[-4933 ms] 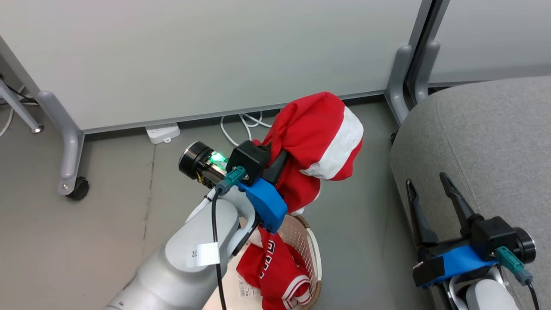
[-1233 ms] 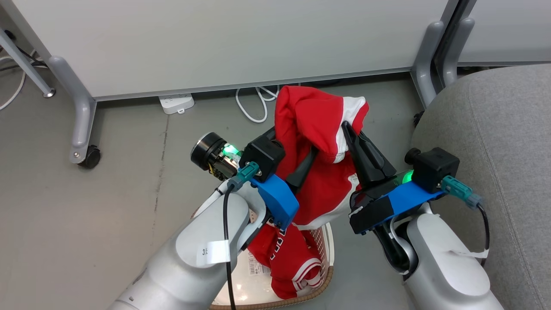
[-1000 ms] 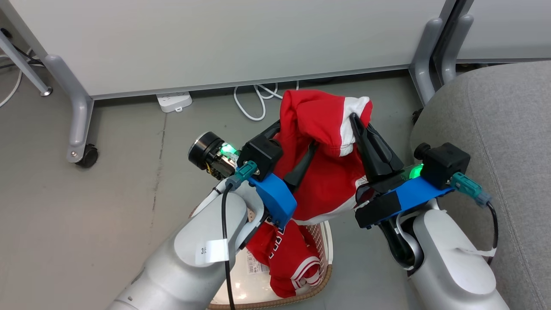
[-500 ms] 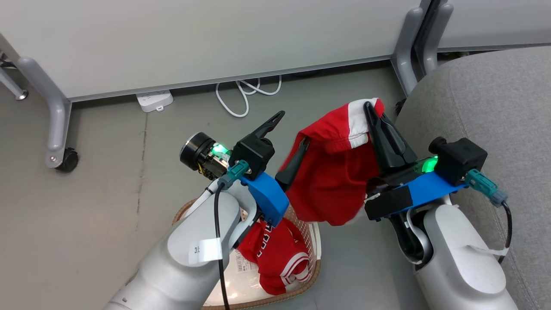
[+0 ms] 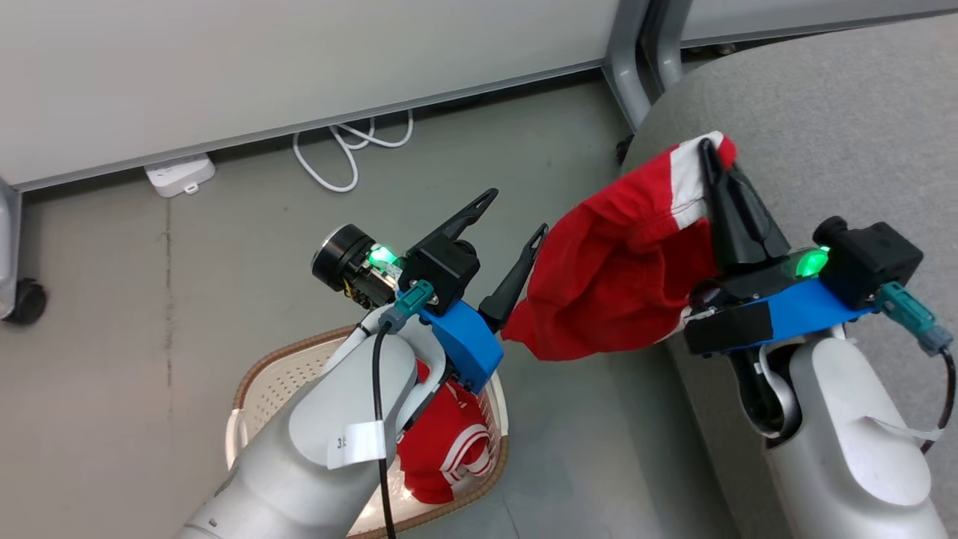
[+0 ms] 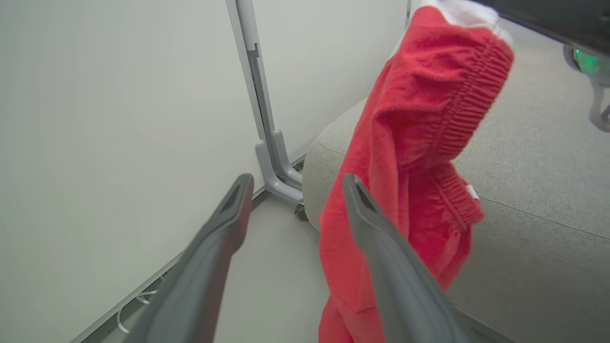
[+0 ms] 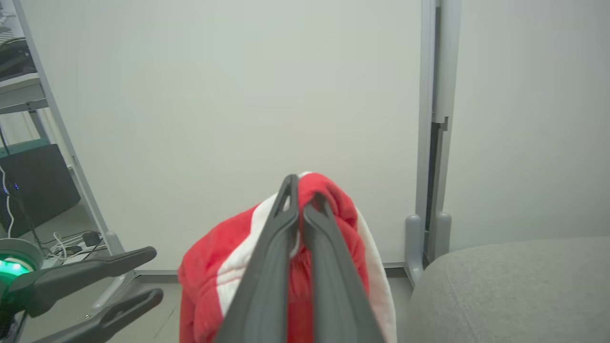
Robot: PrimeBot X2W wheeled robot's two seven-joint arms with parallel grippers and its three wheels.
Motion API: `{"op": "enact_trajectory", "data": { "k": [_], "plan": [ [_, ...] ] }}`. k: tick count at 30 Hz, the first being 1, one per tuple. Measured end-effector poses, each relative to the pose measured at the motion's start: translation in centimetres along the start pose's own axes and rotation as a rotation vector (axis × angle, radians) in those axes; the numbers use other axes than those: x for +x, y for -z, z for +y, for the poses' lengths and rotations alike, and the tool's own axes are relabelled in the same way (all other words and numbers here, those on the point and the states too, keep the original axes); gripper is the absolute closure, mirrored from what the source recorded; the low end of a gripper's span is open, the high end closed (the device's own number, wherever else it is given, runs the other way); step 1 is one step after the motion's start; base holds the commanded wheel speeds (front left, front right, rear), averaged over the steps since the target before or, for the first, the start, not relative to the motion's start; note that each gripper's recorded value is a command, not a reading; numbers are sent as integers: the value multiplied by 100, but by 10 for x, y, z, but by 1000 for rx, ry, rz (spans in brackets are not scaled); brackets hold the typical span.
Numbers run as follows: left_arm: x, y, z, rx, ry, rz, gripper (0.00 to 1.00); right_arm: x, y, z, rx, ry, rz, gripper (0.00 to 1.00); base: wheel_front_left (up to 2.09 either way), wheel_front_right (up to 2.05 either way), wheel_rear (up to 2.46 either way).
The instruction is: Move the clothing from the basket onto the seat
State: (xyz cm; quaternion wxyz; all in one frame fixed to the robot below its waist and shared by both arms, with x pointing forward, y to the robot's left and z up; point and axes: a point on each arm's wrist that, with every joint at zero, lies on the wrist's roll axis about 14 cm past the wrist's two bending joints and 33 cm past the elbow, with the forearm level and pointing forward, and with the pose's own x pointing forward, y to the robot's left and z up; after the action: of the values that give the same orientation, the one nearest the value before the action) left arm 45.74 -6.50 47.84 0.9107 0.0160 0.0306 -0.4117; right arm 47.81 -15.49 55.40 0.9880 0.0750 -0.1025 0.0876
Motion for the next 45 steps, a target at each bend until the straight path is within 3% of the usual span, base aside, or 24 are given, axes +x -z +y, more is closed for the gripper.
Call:
{"op": "enact_trajectory", "data": {
  "k": [10,21,41,45],
  "plan": [
    [31,7,-50,-13,173,-15,0,-36,-26,-89,-117,229,-35,100,0,0,0],
    [44,16,-93,-38,307,-16,0,-87,-34,-146,-186,423,-18,100,0,0,0],
    [45,17,-105,-48,349,-23,0,-87,-35,-147,-196,433,-21,100,0,0,0],
    [52,20,-90,-53,326,-31,0,-56,-67,-154,-274,392,-105,100,0,0,0]
  ]
}}
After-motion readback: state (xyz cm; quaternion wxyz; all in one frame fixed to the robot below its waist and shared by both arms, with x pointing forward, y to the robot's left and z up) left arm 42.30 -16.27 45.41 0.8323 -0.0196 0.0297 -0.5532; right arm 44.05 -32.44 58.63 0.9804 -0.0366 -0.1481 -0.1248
